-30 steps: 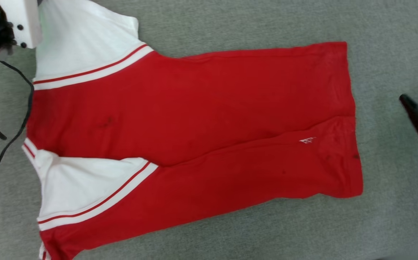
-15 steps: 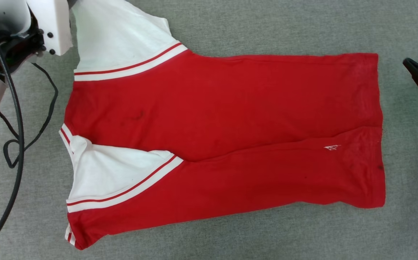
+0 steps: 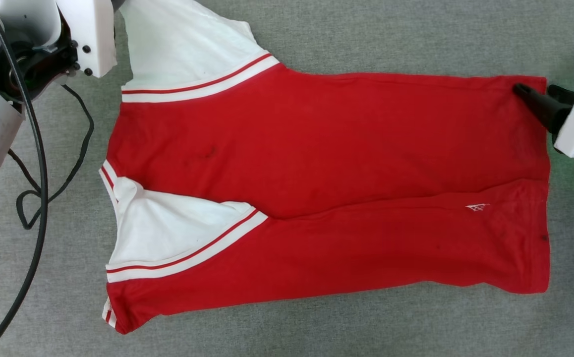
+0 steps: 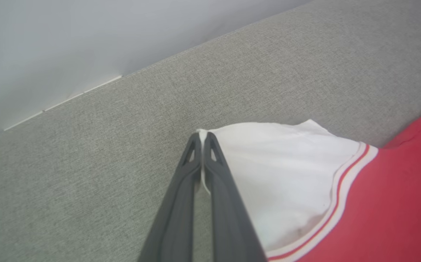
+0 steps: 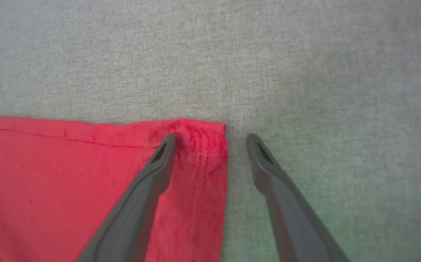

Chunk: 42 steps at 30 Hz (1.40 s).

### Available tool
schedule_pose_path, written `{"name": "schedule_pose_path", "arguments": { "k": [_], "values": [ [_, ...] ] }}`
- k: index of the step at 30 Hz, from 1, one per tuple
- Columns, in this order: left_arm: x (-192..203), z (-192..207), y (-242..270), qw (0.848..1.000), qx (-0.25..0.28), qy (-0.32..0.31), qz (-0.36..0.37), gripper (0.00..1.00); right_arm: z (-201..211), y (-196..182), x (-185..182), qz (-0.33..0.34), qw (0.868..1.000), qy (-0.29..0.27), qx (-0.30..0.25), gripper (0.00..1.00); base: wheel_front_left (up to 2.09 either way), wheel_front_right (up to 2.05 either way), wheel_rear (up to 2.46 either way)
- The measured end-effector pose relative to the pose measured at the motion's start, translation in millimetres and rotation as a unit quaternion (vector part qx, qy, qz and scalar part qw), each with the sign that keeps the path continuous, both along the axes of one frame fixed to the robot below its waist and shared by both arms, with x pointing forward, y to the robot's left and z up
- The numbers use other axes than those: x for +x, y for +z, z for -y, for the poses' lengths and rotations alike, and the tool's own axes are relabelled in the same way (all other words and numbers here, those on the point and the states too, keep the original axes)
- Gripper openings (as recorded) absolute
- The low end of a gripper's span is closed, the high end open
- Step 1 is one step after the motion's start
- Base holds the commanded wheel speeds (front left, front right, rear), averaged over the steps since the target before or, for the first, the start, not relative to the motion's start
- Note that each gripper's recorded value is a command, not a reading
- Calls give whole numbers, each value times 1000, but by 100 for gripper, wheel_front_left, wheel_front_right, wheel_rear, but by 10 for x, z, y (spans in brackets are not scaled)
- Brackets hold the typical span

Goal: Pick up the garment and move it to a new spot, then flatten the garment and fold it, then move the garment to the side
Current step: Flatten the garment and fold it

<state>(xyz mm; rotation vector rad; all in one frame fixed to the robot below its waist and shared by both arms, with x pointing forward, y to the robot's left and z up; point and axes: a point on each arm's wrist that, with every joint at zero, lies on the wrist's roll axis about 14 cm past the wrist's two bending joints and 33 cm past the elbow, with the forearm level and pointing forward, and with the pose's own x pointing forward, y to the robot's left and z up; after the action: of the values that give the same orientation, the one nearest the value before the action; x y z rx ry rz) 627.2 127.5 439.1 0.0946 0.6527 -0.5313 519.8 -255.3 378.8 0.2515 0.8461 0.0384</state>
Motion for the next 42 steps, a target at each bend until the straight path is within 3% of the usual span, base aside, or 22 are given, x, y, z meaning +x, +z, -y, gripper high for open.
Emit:
{"name": "schedule_pose_path", "arguments": {
  "k": [8, 9, 12, 25, 42],
  "values": [
    [-53, -29, 2, 1000, 2, -4, 0, 0, -49, -187, -17, -33, 999, 29, -23, 100, 0, 0, 0],
    [-59, -35, 7, 1000, 2, -4, 0, 0, -57, -194, -14, -34, 998, 35, -27, 60, 0, 0, 0],
    [-77, -49, 18, 1000, 1, -3, 1, 0, -27, -195, 16, -32, 998, 43, -41, 0, 0, 0, 0],
    [-322, -82, 189, 999, -17, -23, 22, 0, -9, 29, 94, 27, 995, 82, -58, 0, 0, 0, 0],
    [-1084, -326, 463, 999, -20, -39, 29, 0, -37, 405, -333, 84, 989, 108, -49, 0, 0, 0, 0]
  ]
}}
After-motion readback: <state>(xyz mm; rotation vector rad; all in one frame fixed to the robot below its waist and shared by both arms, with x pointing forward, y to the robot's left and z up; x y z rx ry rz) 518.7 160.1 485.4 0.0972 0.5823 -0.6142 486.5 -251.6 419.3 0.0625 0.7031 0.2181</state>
